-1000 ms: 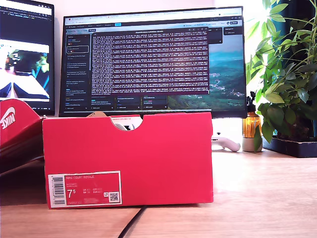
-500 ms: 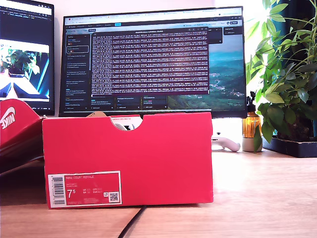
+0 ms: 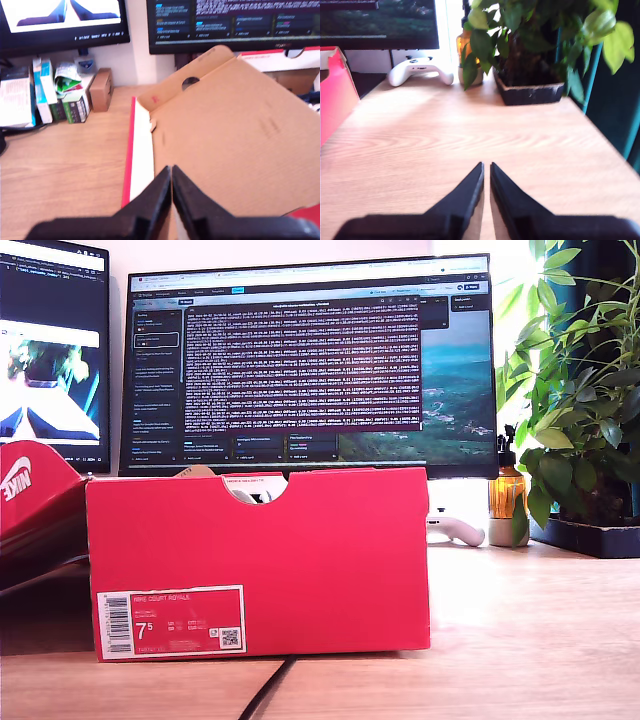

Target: Pack the blue shoes by picking the first shoe and placing it inside the red shoebox, left side, then picking and rotating the second shoe and placing it in the shoebox

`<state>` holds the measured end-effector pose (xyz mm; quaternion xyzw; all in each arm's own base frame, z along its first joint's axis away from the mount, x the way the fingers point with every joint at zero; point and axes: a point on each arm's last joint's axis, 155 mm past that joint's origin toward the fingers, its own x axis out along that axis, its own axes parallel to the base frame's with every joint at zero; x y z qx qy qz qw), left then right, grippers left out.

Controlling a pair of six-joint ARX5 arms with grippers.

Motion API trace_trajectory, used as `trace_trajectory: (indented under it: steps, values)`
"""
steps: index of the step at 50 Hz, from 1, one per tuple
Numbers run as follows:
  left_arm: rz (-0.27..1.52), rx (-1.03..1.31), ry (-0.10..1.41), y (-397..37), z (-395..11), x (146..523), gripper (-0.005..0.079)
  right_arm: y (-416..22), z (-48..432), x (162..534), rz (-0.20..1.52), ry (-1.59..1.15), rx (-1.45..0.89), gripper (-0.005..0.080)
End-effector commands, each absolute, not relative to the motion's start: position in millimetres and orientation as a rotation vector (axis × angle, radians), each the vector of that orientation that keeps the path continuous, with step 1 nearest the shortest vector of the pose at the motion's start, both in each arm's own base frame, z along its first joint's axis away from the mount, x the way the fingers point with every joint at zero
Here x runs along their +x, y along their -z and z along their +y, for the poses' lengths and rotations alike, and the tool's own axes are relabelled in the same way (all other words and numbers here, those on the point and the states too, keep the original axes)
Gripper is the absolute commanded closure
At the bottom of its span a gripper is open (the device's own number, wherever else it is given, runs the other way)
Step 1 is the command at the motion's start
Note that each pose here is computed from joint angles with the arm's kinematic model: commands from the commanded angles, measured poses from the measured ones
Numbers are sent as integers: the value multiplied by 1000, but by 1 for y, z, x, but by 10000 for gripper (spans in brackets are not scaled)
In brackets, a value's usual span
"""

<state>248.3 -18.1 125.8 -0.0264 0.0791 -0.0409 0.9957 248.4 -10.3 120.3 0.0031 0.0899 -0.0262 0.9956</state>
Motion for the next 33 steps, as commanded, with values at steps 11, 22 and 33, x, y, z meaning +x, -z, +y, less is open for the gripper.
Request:
trace_trajectory:
  steps: [11,22,33]
  values:
    - [222,-106,74,-103,-18,247,759,-124,-10,249,163,53,36,765]
    - [222,-106,74,-103,-18,247,759,-124,-10,249,163,53,36,765]
    - [222,-106,74,-103,-18,247,759,-124,-10,249,163,53,36,765]
